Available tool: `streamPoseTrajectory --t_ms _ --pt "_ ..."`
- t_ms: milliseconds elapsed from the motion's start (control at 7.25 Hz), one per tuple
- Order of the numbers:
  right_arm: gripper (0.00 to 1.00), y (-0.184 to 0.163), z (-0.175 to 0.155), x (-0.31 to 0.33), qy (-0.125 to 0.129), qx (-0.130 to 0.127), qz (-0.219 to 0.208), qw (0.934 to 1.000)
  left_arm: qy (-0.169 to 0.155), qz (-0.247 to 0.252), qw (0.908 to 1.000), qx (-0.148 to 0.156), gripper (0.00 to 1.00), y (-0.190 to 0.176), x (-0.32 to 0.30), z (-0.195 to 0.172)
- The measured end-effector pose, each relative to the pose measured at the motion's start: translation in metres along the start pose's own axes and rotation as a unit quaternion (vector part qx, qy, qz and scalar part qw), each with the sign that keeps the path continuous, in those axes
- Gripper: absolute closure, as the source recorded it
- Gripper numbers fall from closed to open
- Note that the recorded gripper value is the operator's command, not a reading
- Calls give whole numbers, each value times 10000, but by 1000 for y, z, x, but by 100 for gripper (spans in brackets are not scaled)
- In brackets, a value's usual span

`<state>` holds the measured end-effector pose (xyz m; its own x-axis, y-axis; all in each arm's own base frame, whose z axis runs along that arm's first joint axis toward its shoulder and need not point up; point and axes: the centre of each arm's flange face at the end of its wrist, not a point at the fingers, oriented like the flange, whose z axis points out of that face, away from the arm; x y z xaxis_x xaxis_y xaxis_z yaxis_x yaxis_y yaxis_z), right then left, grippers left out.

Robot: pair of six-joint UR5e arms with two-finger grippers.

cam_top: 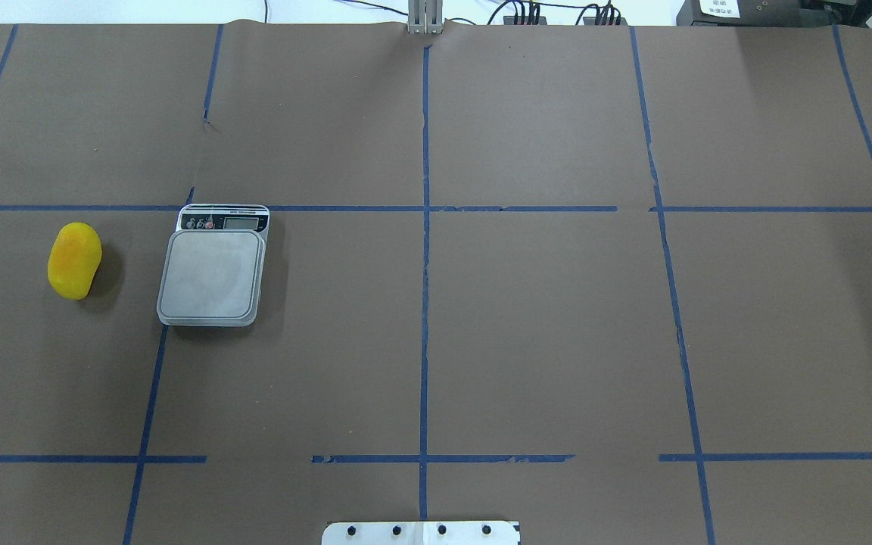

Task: Weigh mango
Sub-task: 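Reach the left gripper down to the yellow mango and close on it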

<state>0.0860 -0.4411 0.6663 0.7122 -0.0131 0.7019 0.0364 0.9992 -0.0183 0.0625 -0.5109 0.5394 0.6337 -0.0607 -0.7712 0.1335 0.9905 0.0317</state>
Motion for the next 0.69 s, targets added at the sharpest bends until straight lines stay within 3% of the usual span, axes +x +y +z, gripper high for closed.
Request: streamPoseTrajectory --t_ms 690 --pt "0 0 0 0 0 0 0 10000 64 207 9998 -33 0 35 108 134"
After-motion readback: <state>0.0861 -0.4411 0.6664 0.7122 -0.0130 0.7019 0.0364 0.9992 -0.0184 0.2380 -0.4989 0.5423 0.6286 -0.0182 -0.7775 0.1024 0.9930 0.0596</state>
